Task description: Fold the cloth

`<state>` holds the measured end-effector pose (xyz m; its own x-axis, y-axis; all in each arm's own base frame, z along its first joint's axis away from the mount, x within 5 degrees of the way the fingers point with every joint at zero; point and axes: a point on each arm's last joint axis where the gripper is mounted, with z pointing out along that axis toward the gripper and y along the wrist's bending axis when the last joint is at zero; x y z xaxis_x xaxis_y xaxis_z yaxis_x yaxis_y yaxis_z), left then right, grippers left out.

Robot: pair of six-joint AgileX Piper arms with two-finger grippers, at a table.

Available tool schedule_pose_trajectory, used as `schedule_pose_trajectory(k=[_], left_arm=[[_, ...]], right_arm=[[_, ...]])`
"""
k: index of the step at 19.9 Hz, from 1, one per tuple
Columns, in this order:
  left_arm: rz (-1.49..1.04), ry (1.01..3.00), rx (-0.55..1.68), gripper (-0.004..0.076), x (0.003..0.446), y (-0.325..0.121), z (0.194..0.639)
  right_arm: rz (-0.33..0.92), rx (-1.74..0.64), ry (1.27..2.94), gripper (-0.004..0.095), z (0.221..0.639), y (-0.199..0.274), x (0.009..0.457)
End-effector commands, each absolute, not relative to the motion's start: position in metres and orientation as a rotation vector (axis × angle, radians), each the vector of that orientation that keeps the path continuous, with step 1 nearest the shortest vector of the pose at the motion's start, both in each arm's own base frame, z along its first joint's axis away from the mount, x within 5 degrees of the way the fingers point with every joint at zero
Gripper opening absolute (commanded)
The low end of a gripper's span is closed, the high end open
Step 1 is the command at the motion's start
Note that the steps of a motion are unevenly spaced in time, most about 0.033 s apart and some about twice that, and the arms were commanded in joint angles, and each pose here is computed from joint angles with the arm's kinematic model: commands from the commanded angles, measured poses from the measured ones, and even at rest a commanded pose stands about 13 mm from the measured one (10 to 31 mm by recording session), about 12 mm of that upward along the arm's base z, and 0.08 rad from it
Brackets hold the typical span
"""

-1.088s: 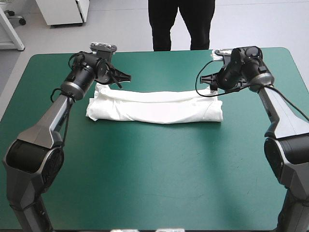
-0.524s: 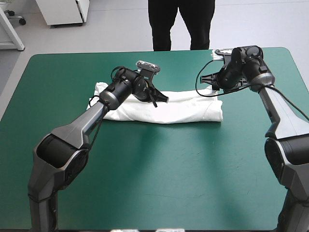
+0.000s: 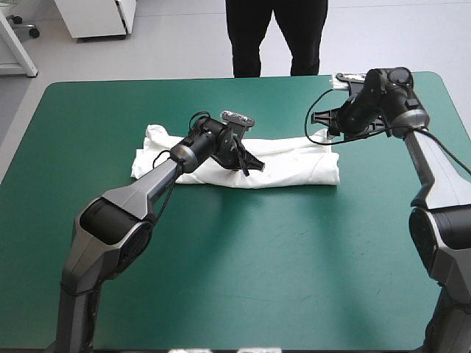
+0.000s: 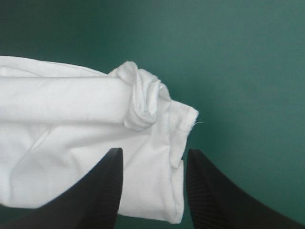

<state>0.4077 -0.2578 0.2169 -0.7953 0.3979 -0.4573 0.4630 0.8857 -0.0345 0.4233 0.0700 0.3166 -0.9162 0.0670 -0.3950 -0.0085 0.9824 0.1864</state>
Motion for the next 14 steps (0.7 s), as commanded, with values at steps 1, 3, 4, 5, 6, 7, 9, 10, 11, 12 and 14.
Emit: schedule_pose_trajectory(k=[1, 3, 4, 5, 6, 7, 9, 10, 11, 12, 14], left_arm=[[-0.266, 2.515, 0.594, 0.0000, 0.406, -0.260, 0.250], [-0.265, 2.517, 0.594, 0.0000, 0.405, -0.260, 0.250], [-0.264, 2.521, 0.595, 0.0000, 0.405, -0.260, 0.250], [-0.263, 2.523, 0.596, 0.0000, 0.405, -0.260, 0.250], [-0.263, 2.523, 0.596, 0.0000, 0.405, -0.260, 0.250], [-0.263, 2.523, 0.596, 0.0000, 0.405, -0.260, 0.250], [-0.263, 2.523, 0.596, 0.0000, 0.405, -0.260, 0.250], [-0.263, 2.523, 0.596, 0.0000, 0.405, -0.260, 0.250], [-0.261, 2.529, 0.597, 0.0000, 0.405, -0.260, 0.249], [-0.260, 2.531, 0.598, 0.0000, 0.404, -0.259, 0.249], [-0.259, 2.533, 0.598, 0.0000, 0.404, -0.259, 0.249]], right_arm=[[0.443, 0.014, 2.621, 0.0448, 0.354, 0.056, 0.411], [0.460, 0.028, 2.640, 0.0582, 0.348, 0.043, 0.412], [0.456, 0.048, 2.660, 0.0655, 0.343, 0.036, 0.414], [0.460, 0.046, 2.674, 0.0670, 0.339, 0.034, 0.416], [0.479, 0.056, 2.704, 0.0669, 0.331, 0.034, 0.419], [0.494, 0.059, 2.725, 0.0669, 0.325, 0.034, 0.421], [0.575, 0.058, 2.778, 0.0669, 0.304, 0.039, 0.430], [0.599, 0.061, 2.786, 0.0669, 0.298, 0.040, 0.432], [0.610, 0.062, 2.804, 0.0669, 0.289, 0.041, 0.436], [0.611, 0.065, 2.813, 0.0669, 0.285, 0.041, 0.437], [0.617, 0.069, 2.832, 0.0666, 0.276, 0.042, 0.440]])
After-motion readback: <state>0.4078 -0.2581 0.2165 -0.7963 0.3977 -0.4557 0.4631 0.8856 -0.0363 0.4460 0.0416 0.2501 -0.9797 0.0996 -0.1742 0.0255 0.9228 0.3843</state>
